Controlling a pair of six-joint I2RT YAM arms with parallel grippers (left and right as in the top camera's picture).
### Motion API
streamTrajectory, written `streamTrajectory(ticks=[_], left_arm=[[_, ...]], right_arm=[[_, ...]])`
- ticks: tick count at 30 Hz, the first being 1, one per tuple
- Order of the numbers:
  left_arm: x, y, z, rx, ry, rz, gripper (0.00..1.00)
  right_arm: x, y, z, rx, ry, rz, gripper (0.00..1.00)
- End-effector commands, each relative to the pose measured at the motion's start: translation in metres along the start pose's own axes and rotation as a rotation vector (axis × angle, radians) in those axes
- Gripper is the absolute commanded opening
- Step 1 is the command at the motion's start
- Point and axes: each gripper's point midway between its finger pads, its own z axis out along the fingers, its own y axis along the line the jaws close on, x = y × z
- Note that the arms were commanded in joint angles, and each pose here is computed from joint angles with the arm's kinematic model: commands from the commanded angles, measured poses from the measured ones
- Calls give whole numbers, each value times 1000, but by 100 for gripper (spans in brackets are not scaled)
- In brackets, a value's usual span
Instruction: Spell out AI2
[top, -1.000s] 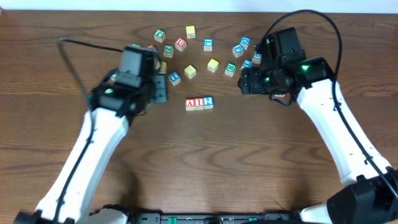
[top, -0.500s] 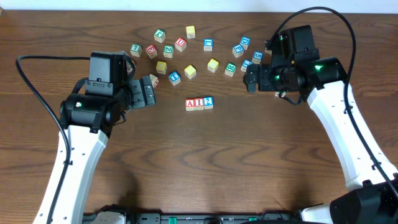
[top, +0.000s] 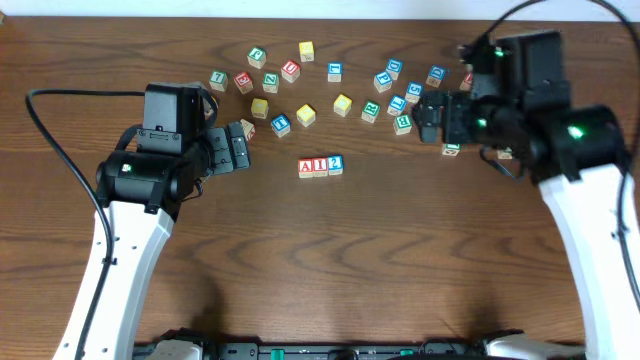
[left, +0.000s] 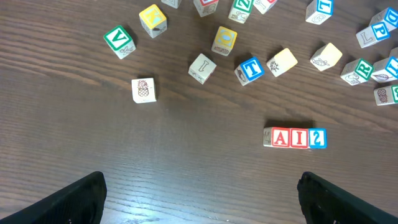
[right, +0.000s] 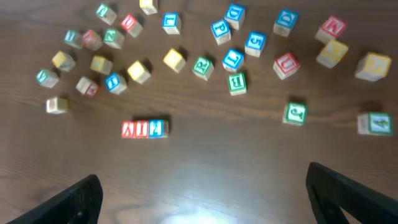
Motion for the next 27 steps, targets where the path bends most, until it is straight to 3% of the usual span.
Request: streamTrajectory(ticks=[1,14,22,27], left_arm=[[-1,4,0,-15,-2,-8,97],[-1,4,0,-15,-2,-8,97],[-1,4,0,-15,-2,-9,97],[-1,4,0,-15,-2,-9,97]], right_arm=[[12,-10,-14,51,26,-8,99],[7,-27,-81,177,-168,-66,99],[-7,-36,-76,169,-373,-118,99],[20,-47,-62,127,-511,-133,99]])
